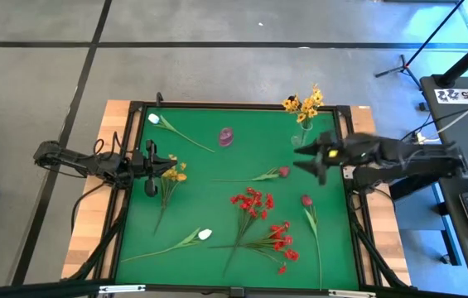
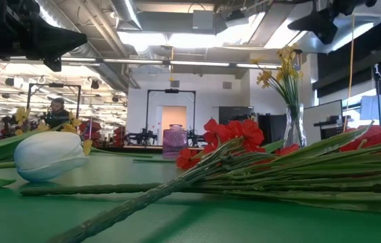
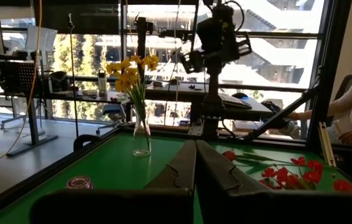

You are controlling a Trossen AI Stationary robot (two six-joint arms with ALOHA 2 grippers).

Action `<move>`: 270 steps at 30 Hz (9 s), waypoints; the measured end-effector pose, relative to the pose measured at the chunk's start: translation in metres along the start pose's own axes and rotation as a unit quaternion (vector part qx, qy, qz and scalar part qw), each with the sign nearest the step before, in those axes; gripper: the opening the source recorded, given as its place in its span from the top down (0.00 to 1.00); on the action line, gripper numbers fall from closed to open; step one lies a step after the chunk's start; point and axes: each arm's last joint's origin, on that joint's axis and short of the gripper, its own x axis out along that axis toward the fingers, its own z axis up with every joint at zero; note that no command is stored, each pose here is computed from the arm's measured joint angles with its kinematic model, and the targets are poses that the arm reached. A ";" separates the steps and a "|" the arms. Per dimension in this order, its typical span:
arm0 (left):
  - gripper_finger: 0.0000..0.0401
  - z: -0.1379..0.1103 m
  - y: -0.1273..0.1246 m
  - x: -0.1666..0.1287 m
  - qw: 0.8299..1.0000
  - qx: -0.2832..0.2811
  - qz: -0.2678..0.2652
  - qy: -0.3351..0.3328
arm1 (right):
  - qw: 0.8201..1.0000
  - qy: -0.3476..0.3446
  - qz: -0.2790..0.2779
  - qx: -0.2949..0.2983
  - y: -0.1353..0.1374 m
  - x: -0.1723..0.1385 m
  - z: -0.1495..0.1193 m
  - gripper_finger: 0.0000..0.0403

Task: Sort flowers into vase by color
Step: Put the yellow flowers into the transparent vase

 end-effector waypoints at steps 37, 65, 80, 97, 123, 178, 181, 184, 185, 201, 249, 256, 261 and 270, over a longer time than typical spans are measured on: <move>1.00 0.000 0.000 0.000 1.000 0.000 0.000 0.000 | 0.954 0.247 -0.117 0.124 0.044 0.029 -0.084 0.36; 1.00 0.000 0.000 0.000 1.000 0.000 0.000 0.000 | 0.964 0.216 -0.128 0.086 0.043 0.030 -0.082 0.36; 1.00 0.000 0.000 0.000 1.000 -0.001 0.000 0.000 | 0.975 0.162 -0.131 0.080 0.046 0.035 -0.077 0.36; 1.00 0.002 0.000 0.000 0.984 -0.176 -0.002 -0.010 | 0.972 0.177 -0.142 0.053 0.049 0.046 -0.085 0.36; 1.00 0.031 0.008 -0.003 0.924 -0.238 0.190 0.231 | 0.971 0.191 -0.140 0.037 0.051 0.053 -0.090 0.36; 0.58 0.020 -0.061 0.071 0.603 -0.275 0.360 0.656 | 0.971 0.195 -0.133 -0.026 0.050 0.052 -0.090 0.36; 0.58 0.014 -0.065 0.074 0.609 -0.263 0.353 0.660 | 0.971 0.195 -0.133 -0.026 0.050 0.052 -0.090 0.36; 0.58 0.012 -0.067 0.076 0.621 -0.251 0.346 0.657 | 0.971 0.196 -0.132 -0.024 0.051 0.052 -0.090 0.36; 0.58 0.011 -0.067 0.076 0.622 -0.249 0.348 0.656 | 0.971 0.197 -0.130 -0.023 0.051 0.052 -0.090 0.36; 0.58 -0.055 -0.050 0.056 0.584 -0.349 0.312 0.664 | 0.971 0.202 -0.126 -0.016 0.051 0.052 -0.090 0.36; 0.99 0.128 -0.056 0.160 0.943 -0.180 0.081 0.266 | 0.989 -0.057 -0.038 -0.131 0.085 0.059 -0.033 0.36; 0.99 0.141 -0.053 0.172 0.966 -0.163 0.026 0.198 | 0.985 -0.133 -0.012 -0.110 0.082 0.065 -0.009 0.36; 0.99 0.150 -0.058 0.183 0.980 -0.143 -0.026 0.135 | 0.982 -0.161 0.029 -0.092 0.072 0.076 0.004 0.36; 0.99 0.147 -0.062 0.206 0.985 -0.141 -0.076 0.070 | 0.971 -0.209 0.081 -0.079 0.061 0.101 0.017 0.36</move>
